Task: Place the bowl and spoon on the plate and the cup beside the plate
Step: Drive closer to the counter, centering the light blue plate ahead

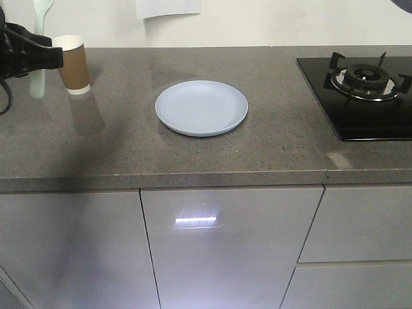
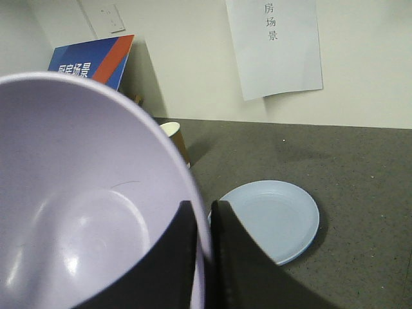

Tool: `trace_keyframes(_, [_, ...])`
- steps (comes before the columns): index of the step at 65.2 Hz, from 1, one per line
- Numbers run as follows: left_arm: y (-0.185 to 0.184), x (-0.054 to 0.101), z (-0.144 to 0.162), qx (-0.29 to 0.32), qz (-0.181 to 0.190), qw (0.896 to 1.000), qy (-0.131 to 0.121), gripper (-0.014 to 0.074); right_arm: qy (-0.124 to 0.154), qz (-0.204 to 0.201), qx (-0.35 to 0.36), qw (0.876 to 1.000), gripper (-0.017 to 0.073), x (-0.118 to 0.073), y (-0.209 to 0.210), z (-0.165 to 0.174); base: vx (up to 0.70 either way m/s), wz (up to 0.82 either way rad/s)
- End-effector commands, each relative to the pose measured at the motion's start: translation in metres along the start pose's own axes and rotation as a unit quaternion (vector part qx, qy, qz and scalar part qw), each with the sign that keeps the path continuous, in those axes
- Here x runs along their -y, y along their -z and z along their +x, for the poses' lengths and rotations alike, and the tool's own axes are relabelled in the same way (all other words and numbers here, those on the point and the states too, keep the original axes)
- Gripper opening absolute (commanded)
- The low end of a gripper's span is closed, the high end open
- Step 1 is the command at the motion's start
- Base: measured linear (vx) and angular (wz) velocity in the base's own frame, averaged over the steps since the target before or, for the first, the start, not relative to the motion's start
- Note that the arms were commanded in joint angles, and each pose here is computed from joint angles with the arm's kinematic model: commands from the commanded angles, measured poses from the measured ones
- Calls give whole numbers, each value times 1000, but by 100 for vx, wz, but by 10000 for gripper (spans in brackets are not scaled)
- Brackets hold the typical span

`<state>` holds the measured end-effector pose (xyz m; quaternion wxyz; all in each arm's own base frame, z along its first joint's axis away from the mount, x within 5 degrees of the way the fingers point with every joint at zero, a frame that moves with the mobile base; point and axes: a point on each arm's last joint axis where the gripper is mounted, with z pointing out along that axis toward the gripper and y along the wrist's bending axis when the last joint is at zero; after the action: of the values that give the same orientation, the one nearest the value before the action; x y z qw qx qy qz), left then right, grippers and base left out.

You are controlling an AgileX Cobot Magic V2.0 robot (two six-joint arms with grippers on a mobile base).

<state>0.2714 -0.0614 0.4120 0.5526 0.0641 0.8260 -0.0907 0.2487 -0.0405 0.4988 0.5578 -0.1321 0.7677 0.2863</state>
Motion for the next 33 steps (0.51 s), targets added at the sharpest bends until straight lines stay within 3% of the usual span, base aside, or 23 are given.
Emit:
trace_keyframes(1, [15,3,-18,61,8,998,6,-6,18,-29,27,999,-5,-20,9,-10,4,0])
trace_keyframes(33, [15,3,-18,61,8,998,6,-6,18,-29,27,999,-5,-20,9,-10,3,-2])
